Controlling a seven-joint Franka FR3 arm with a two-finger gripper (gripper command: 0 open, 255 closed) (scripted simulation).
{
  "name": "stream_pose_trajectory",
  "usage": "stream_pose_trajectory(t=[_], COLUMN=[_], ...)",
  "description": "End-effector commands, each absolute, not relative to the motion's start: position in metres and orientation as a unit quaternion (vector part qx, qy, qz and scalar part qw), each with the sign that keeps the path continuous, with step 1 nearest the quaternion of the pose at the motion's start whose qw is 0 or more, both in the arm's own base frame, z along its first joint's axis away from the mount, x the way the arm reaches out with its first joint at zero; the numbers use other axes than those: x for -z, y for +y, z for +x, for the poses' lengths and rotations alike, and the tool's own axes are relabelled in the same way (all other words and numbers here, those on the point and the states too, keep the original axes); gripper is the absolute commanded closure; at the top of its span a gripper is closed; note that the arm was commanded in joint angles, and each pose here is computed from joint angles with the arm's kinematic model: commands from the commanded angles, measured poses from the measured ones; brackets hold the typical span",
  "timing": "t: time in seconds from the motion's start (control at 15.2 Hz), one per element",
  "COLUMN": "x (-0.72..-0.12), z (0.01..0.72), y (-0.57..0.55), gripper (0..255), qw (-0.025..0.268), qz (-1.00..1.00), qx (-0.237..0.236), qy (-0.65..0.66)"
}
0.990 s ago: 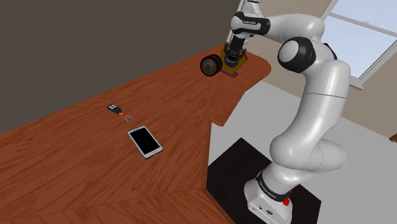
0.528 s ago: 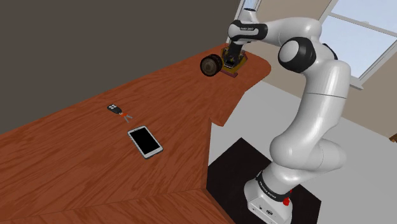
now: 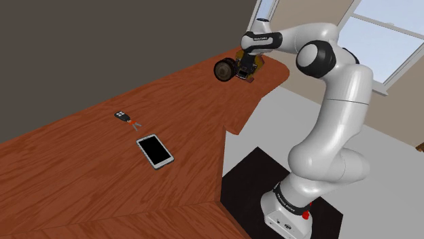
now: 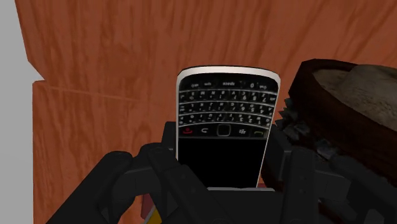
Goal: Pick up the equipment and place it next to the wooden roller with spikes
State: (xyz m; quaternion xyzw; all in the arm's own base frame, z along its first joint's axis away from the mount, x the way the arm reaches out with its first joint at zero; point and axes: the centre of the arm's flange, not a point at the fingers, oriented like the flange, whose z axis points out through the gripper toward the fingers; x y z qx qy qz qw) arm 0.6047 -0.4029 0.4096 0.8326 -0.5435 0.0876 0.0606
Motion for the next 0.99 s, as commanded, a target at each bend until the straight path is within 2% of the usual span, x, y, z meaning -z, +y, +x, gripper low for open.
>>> stream_pose_trajectory(t=[0.0, 0.73, 0.92], x=[-0.4, -0.34, -0.34], z=[0.605, 0.605, 0.605], y=[-0.403, -0.403, -0.403], gripper=[255, 255, 255], qw=[0.061, 0.061, 0.061], qz=[0.833, 0.833, 0.833], qx=[-0.088, -0.088, -0.088], qy=[-0.544, -0.544, -0.544])
